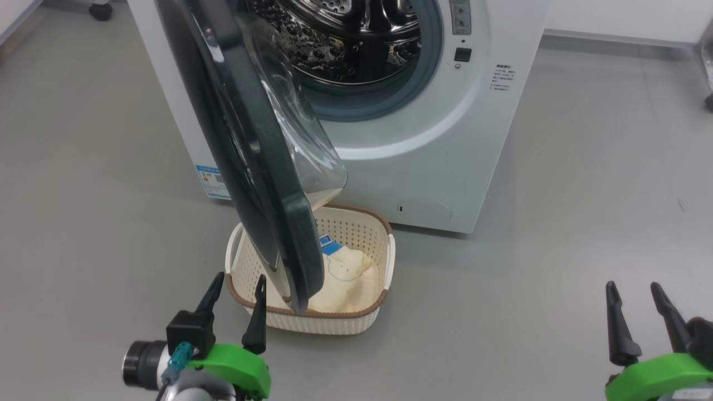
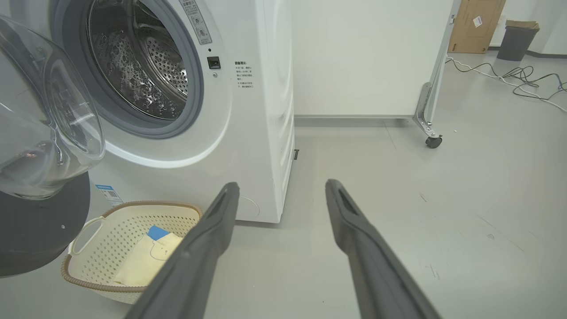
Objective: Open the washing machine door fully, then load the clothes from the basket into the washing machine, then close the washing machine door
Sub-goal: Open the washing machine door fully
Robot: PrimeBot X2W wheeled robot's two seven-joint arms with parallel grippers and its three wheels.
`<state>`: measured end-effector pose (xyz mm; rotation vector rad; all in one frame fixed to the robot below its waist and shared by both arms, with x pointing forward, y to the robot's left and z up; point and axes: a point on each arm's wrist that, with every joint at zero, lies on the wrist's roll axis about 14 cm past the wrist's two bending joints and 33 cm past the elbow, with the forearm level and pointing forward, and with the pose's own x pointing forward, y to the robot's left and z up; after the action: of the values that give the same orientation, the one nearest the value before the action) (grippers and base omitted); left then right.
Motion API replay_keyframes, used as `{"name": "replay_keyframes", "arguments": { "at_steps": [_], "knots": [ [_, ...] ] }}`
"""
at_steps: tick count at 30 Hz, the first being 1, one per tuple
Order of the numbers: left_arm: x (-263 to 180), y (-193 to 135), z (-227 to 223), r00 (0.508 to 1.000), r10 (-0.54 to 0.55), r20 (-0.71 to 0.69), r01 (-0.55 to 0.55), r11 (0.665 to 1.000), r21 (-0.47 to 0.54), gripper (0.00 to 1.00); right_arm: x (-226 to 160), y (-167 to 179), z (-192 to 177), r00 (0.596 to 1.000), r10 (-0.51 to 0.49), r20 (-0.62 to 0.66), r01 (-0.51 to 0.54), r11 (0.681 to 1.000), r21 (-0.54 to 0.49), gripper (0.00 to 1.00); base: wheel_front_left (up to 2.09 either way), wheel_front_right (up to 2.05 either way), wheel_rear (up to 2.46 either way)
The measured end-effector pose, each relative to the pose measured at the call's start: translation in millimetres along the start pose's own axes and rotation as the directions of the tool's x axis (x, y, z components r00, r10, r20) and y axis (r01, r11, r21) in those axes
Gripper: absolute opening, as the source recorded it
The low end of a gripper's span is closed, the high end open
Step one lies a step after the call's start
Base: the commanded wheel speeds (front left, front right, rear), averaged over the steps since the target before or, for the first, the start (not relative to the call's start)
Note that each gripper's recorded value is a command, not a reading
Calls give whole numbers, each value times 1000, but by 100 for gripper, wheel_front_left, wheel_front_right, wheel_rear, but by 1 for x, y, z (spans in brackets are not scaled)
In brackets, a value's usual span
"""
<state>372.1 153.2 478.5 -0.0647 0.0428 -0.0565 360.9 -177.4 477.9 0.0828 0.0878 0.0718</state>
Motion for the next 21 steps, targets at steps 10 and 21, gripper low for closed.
{"name": "replay_keyframes", "arguments": {
  "at_steps": [10, 21],
  "knots": [
    [5, 5, 0, 1000, 10, -4, -10, 1000, -20, 0, 1, 1, -4, 1000, 3, -12, -3, 1000, 1, 100, 0, 0, 0],
    [26, 29, 144, 933, 68, 352, -71, 997, -3, 0, 2, 0, 1, 1000, 2, 3, -2, 1000, -1, 100, 0, 0, 0]
  ]
}}
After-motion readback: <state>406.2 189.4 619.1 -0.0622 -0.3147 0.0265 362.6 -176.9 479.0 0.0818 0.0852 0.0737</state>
